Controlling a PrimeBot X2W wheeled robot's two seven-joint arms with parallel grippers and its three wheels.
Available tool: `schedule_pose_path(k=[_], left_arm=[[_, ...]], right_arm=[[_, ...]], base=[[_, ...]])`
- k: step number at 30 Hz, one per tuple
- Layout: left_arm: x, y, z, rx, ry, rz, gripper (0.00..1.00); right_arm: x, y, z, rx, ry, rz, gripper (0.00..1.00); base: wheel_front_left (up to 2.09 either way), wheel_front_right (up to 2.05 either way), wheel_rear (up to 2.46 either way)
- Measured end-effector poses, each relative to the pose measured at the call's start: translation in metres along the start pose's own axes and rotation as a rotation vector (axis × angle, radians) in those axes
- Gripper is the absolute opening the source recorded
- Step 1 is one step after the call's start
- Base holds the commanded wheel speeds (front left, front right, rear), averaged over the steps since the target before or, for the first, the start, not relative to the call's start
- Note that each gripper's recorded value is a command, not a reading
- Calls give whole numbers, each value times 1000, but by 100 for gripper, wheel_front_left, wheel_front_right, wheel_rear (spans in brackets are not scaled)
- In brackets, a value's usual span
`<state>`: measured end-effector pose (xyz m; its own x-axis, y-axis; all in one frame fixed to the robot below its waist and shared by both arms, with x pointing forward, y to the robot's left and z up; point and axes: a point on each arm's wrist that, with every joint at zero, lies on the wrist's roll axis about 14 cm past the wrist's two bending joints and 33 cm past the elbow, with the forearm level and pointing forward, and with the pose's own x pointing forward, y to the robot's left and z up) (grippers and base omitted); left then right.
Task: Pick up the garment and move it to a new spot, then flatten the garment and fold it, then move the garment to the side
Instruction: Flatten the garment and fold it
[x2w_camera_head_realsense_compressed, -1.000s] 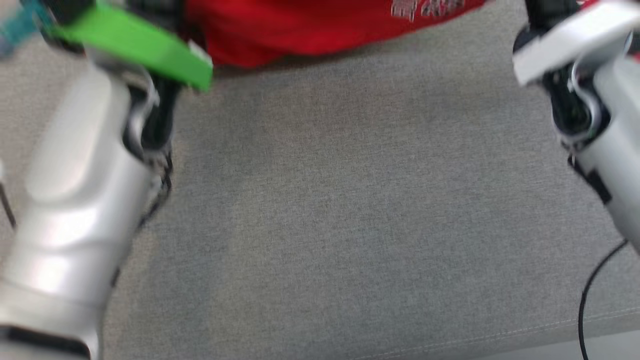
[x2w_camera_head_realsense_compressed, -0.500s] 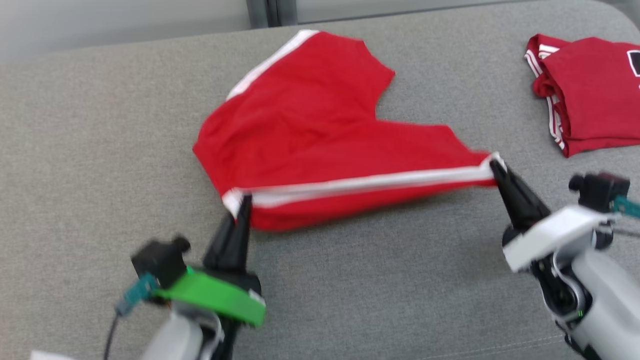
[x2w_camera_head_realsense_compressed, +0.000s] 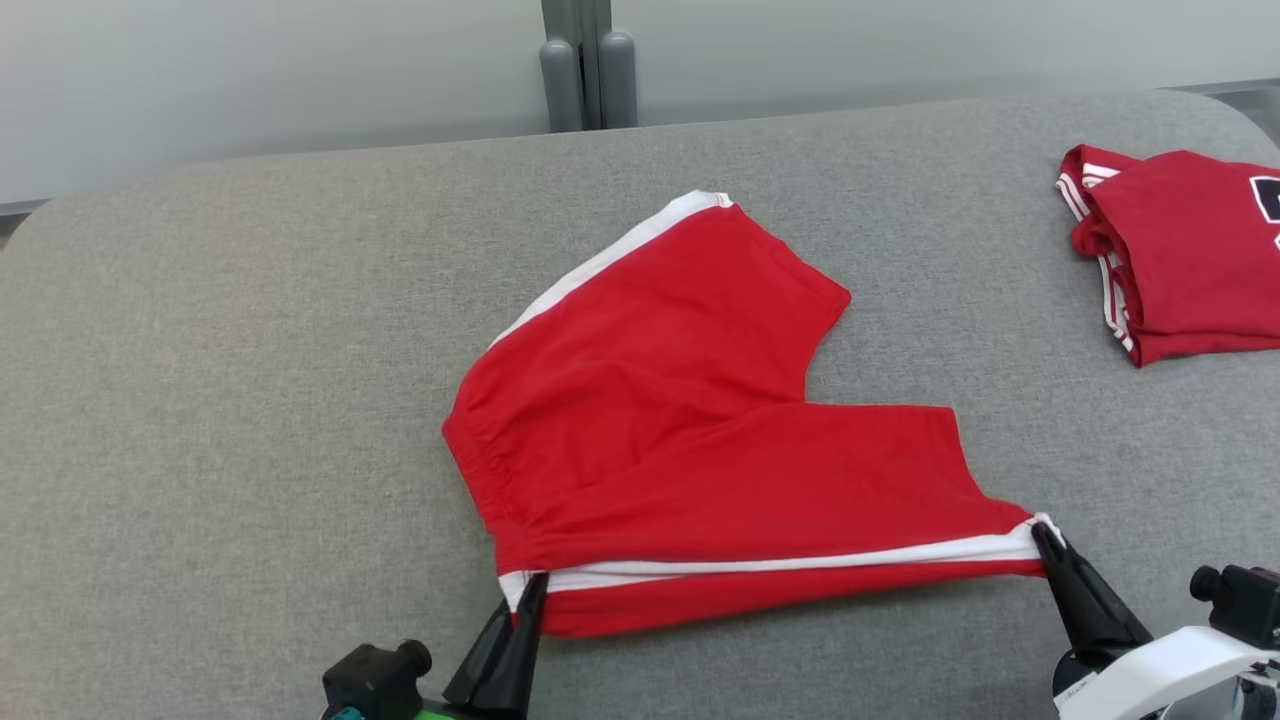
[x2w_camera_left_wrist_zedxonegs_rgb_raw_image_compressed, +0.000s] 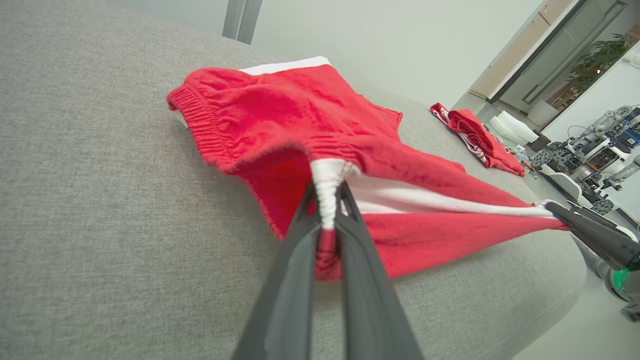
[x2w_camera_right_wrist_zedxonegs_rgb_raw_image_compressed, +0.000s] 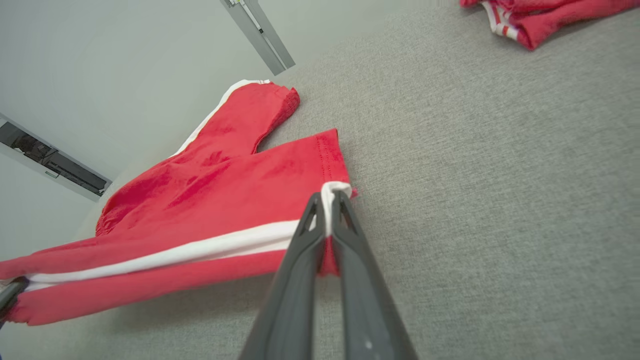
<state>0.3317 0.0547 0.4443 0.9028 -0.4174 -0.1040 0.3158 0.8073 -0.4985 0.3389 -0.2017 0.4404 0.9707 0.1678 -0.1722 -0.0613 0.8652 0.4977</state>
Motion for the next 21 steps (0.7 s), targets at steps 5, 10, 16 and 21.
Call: schedule_pose_path(k=[5, 10, 16, 21], left_arm=[[3, -9, 5, 15, -17, -33, 0], [21, -15, 29, 31, -87, -62, 0], [48, -12, 58, 63, -151, -79, 0], [73, -1, 75, 74, -179, -65, 0]], right_arm=[[10, 6, 18, -52, -48, 30, 0], [43, 15, 58, -128, -124, 78, 0], [101, 38, 99, -213, -174, 155, 0], [161, 64, 111, -273, -137, 213, 0]], base=[[0, 0, 0], [0, 0, 0], [0, 0, 0], [0, 0, 0]])
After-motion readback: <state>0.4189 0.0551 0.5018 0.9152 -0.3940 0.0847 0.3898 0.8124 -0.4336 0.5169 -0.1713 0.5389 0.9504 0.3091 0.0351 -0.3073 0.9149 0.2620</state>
